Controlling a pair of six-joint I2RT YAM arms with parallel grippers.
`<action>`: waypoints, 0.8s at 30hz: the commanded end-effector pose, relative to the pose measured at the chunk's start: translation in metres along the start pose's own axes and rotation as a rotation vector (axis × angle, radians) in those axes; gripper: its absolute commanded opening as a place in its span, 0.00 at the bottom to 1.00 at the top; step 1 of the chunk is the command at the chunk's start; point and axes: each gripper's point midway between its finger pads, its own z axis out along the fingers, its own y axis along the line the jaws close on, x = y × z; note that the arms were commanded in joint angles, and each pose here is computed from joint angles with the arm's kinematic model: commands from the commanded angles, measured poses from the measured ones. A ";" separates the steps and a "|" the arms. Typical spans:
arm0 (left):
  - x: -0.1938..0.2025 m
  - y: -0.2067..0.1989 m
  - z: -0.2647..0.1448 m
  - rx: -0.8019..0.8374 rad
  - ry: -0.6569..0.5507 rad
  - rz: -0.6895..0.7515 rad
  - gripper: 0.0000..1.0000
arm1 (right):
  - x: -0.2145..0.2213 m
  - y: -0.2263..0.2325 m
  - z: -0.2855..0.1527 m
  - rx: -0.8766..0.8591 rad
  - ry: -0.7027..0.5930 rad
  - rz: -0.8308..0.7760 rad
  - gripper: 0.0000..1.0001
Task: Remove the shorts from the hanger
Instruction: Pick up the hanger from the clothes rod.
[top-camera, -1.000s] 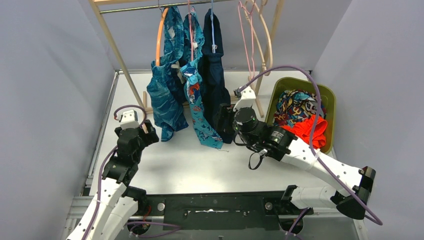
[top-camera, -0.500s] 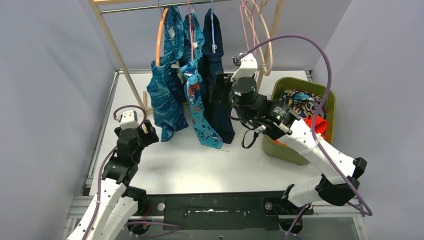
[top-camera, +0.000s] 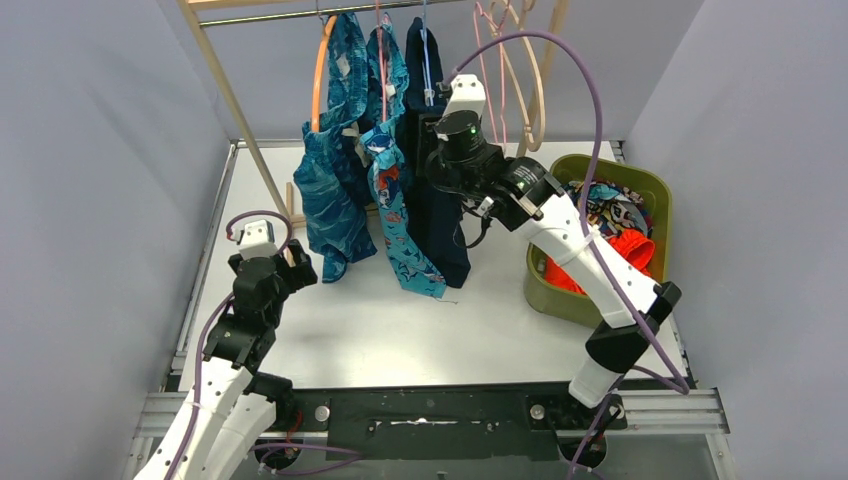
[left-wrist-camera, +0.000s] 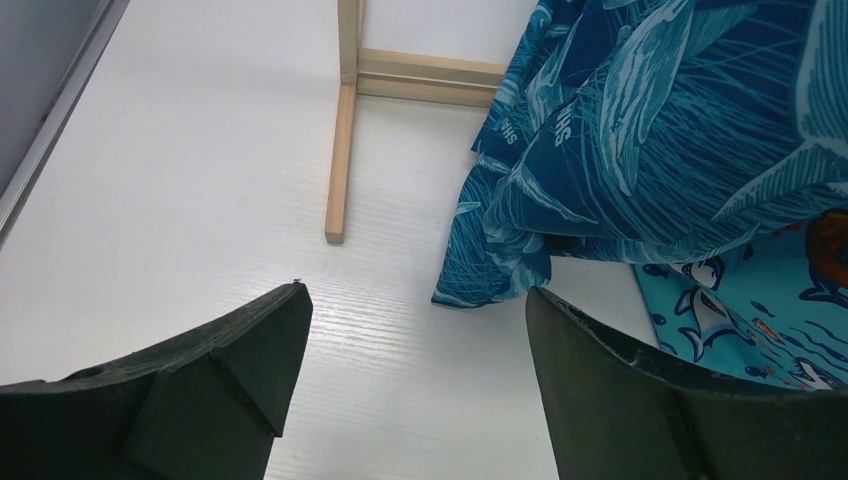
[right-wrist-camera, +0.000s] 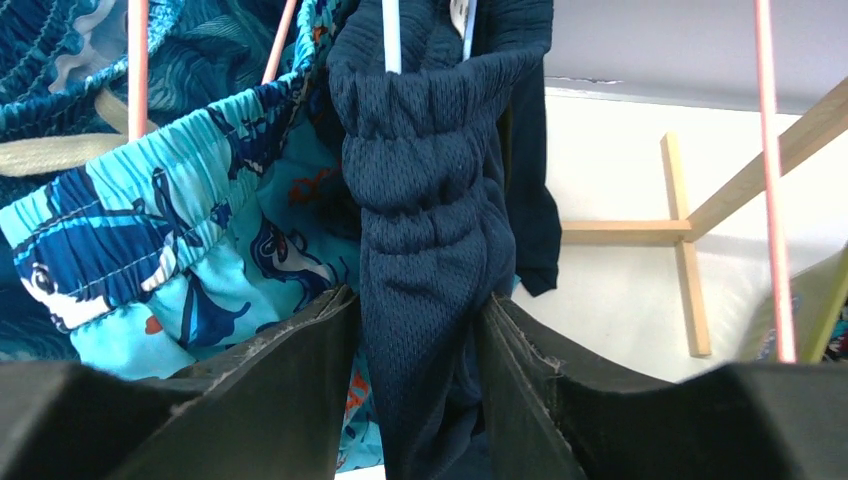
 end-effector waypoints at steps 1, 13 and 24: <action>-0.021 -0.007 -0.001 0.032 -0.068 -0.018 0.79 | -0.031 -0.017 -0.014 0.092 -0.076 -0.023 0.46; -0.019 -0.010 0.000 0.045 -0.062 -0.015 0.79 | -0.034 -0.021 0.011 0.036 -0.016 -0.046 0.40; -0.016 -0.015 0.001 0.075 -0.049 -0.013 0.79 | -0.054 -0.029 0.009 0.082 -0.131 -0.071 0.00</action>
